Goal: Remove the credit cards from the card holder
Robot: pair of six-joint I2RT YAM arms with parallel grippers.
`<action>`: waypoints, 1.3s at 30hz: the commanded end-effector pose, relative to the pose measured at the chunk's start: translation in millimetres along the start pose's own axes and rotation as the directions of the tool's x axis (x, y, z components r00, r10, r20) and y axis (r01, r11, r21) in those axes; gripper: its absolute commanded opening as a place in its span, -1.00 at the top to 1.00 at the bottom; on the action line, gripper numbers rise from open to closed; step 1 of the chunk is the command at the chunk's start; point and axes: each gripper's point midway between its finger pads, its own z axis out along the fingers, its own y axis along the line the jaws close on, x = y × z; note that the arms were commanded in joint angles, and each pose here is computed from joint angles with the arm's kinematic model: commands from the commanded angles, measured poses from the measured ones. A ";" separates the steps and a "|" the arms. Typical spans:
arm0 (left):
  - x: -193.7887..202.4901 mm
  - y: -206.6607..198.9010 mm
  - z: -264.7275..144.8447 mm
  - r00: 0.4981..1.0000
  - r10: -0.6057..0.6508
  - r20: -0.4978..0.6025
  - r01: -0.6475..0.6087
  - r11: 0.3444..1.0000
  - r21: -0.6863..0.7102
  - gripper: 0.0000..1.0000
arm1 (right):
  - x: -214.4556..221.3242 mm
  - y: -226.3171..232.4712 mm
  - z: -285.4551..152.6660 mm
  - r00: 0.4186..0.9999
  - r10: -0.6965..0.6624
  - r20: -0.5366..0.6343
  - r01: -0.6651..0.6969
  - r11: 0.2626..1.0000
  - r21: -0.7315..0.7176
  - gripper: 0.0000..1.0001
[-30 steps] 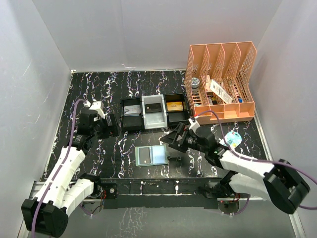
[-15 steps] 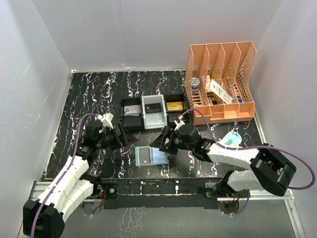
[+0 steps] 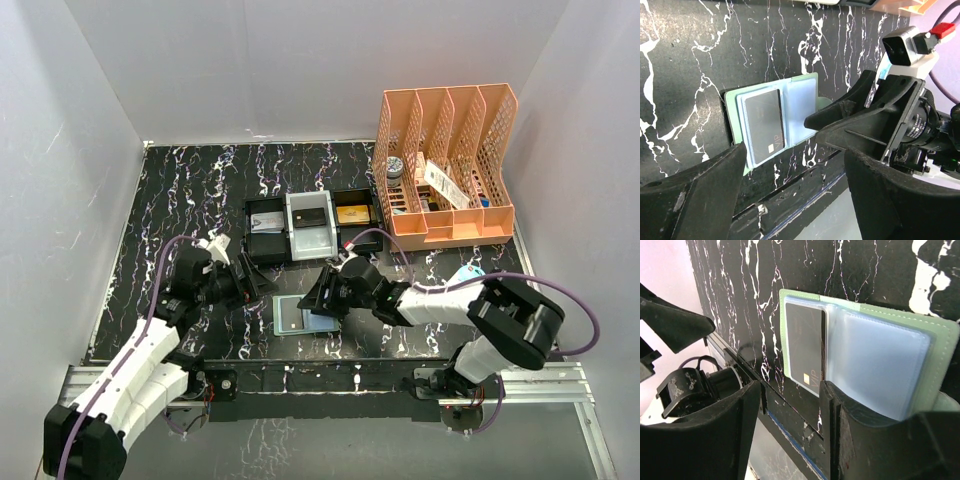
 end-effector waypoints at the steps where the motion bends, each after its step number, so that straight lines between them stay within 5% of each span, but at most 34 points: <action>1: 4.5 -10.7 1.0 0.999 0.025 -0.047 -0.022 0.998 0.053 -0.53 | -12.6 39.1 13.2 0.999 0.019 0.043 -0.015 0.994 -0.105 0.05; 12: 26.1 -21.7 9.6 0.986 0.088 -0.139 -0.071 0.989 0.127 -0.23 | -8.4 -19.6 33.0 0.995 0.057 0.083 -0.063 0.995 0.074 0.19; 32: 58.3 28.1 57.5 0.973 0.109 -0.203 -0.146 0.973 -0.178 0.40 | -0.6 -28.0 36.8 0.996 0.064 0.056 -0.068 0.995 0.071 0.45; 39: 60.8 43.4 58.8 0.972 0.108 -0.210 -0.159 0.957 -0.244 0.44 | 0.7 -25.3 36.5 0.997 0.057 0.044 -0.059 0.996 0.060 0.47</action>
